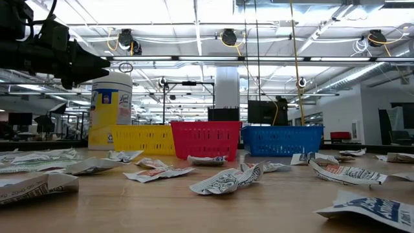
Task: Pick & Place First Aid Supplies
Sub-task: Put the alcohol pad into the blue bin
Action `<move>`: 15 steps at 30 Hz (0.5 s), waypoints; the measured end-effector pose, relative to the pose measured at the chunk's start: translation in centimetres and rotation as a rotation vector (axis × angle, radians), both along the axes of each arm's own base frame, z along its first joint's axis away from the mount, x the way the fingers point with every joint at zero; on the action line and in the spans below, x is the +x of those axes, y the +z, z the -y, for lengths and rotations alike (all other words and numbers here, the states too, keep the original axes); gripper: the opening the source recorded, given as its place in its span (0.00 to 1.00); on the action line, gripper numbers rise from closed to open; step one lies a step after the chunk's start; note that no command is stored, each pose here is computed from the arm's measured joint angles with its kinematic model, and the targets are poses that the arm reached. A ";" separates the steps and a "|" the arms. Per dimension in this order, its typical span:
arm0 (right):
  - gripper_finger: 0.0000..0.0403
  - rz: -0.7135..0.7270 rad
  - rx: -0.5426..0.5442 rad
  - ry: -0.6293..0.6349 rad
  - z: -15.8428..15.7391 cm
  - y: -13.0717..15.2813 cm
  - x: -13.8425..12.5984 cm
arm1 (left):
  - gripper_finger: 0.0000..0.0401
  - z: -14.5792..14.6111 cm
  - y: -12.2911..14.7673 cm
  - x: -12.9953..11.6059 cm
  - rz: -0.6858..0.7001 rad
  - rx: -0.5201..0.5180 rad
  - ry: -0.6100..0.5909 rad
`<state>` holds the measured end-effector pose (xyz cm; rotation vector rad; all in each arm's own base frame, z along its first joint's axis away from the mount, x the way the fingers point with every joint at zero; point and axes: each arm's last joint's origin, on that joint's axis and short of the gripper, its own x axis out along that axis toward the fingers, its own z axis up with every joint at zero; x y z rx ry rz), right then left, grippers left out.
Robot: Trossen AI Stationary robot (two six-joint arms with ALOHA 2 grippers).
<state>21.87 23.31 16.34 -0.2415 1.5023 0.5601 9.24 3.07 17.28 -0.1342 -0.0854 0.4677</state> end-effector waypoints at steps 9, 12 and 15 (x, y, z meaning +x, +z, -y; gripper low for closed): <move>0.31 0.088 0.005 0.016 -0.4 -0.2 0.6 | 0.52 0.0 0.0 0.0 0.000 0.000 0.000; 0.31 0.074 -0.007 0.022 -0.5 -0.7 0.7 | 0.52 0.0 0.0 0.0 0.000 0.000 0.000; 0.31 0.083 -0.003 0.028 -0.5 -1.2 0.8 | 0.52 0.0 0.0 0.0 0.000 0.000 0.000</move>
